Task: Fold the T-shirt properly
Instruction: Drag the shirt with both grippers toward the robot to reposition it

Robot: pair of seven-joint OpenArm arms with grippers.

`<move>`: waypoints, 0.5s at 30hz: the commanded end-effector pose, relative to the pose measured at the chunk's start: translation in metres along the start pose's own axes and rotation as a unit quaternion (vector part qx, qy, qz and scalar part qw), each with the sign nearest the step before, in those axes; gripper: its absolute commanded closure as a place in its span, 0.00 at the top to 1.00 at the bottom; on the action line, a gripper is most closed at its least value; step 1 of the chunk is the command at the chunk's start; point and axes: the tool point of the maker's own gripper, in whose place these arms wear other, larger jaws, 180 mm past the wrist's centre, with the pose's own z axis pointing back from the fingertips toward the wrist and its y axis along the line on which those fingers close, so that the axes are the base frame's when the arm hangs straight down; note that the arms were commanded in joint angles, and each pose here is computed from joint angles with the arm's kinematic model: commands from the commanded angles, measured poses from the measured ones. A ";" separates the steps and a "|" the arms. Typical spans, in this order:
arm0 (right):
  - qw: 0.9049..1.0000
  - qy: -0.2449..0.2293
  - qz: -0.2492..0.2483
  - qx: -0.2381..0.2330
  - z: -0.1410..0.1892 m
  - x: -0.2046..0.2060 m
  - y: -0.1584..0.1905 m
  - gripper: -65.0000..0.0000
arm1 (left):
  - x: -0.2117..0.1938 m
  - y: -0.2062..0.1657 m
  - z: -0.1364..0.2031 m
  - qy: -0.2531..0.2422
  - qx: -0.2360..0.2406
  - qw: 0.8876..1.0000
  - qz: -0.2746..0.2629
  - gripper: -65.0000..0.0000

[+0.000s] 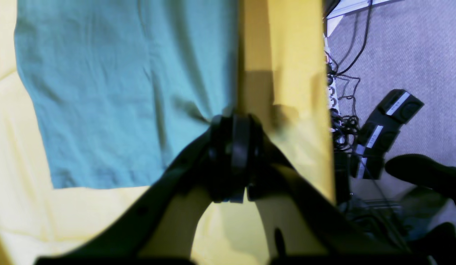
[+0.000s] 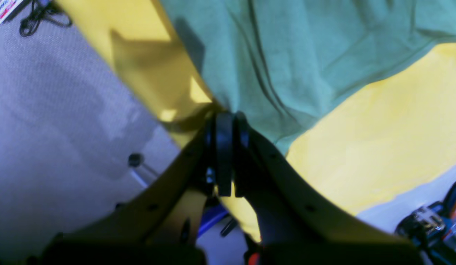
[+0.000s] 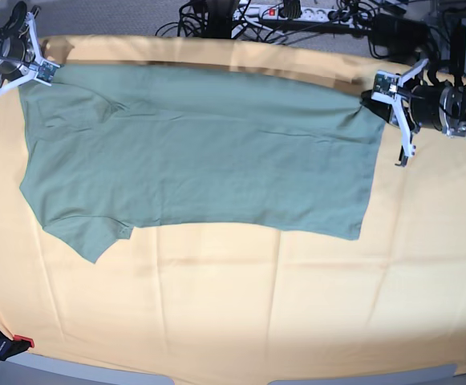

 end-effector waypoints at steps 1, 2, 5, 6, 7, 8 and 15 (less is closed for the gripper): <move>1.000 0.015 0.012 -0.009 0.005 -0.004 -0.006 0.00 | 0.000 -0.002 0.007 0.003 -0.004 1.000 0.000 0.00; 1.000 0.020 0.012 -0.005 0.005 -0.007 -0.002 0.00 | 0.001 -0.007 0.007 0.002 -0.010 1.000 0.001 0.00; 1.000 0.027 0.013 0.006 0.004 -0.011 0.006 0.00 | 0.001 -0.012 0.005 0.001 -0.017 1.000 0.003 0.00; 0.999 0.028 0.014 0.009 0.004 -0.013 0.008 0.00 | 0.001 -0.012 0.005 0.000 -0.018 1.000 0.004 0.00; 0.999 0.029 0.014 0.011 0.004 -0.013 0.009 0.00 | 0.002 -0.013 0.005 -0.001 -0.019 1.000 0.005 0.00; 0.999 0.030 0.014 0.011 0.004 -0.013 0.009 0.00 | 0.003 -0.014 0.005 -0.005 -0.020 1.000 0.010 0.00; 0.999 0.029 0.014 0.011 0.004 -0.013 0.009 0.00 | 0.012 -0.018 0.006 -0.031 -0.029 0.998 0.039 0.00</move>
